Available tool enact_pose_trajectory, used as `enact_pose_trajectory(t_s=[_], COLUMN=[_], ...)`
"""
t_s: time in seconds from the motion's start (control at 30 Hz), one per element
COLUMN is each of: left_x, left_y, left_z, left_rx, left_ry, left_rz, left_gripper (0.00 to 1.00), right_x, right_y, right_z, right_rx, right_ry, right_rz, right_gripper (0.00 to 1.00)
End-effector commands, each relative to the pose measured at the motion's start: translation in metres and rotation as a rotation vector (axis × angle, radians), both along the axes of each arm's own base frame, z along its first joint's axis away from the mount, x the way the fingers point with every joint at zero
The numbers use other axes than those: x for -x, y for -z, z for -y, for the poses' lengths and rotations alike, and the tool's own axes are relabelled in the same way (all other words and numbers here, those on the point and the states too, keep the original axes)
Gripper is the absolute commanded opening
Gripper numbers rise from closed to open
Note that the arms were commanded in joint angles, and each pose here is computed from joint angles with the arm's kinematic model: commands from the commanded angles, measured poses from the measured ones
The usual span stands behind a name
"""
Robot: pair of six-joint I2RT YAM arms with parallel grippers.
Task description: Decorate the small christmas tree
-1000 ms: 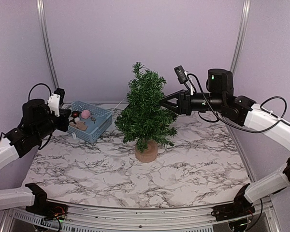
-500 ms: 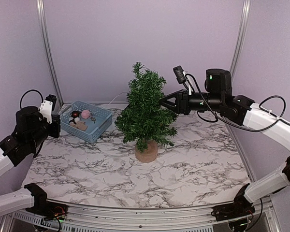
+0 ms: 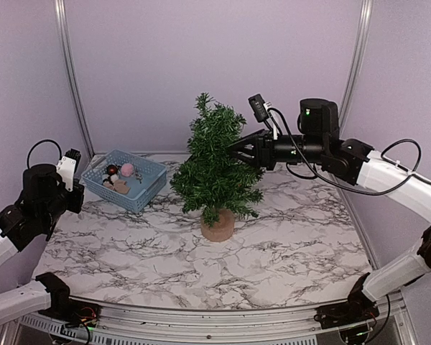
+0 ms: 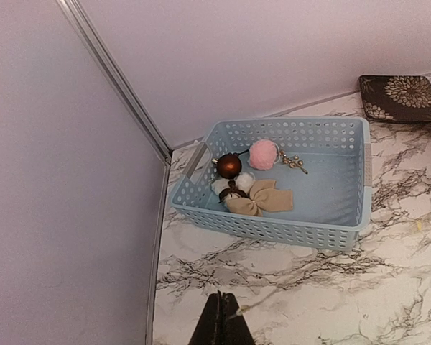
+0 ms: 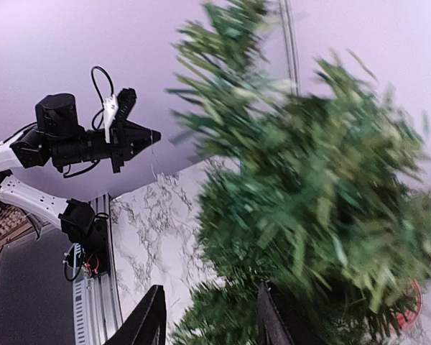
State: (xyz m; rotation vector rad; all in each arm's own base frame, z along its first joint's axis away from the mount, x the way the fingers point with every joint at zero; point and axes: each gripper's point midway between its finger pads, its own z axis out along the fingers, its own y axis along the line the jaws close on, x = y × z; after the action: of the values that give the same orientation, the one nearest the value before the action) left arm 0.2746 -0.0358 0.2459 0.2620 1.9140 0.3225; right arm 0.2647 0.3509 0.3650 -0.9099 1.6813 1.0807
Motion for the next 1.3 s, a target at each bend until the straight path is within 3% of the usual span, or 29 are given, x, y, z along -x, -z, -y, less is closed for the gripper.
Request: enact_pose_trajectory(t_s=[0.0, 0.13, 0.7, 1.0, 1.27], left_x=[0.006, 0.01, 0.037, 0.025, 0.014], left_y=[0.0, -0.006, -0.101, -0.146, -0.164], left_z=[0.0, 0.007, 0.08, 0.12, 0.171], left_rx=[-0.011, 0.008, 0.189, 0.172, 0.089], left_ry=[0.019, 0.069, 0.53, 0.697, 0.805], left_rz=[-0.005, 0.013, 0.201, 0.247, 0.261], left_gripper=[0.0, 0.0, 0.0, 0.0, 0.0], right_x=[0.013, 0.013, 0.03, 0.043, 0.048], right_y=[-0.045, -0.05, -0.055, -0.08, -0.089], right_z=[-0.03, -0.053, -0.064, -0.049, -0.037], right_rx=[-0.013, 0.033, 0.052, -0.002, 0.0], right_ry=[-0.043, -0.031, -0.098, -0.097, -0.077], right_rz=[0.204, 0.294, 0.367, 0.399, 0.408], right_gripper=[0.43, 0.44, 0.56, 0.64, 0.65])
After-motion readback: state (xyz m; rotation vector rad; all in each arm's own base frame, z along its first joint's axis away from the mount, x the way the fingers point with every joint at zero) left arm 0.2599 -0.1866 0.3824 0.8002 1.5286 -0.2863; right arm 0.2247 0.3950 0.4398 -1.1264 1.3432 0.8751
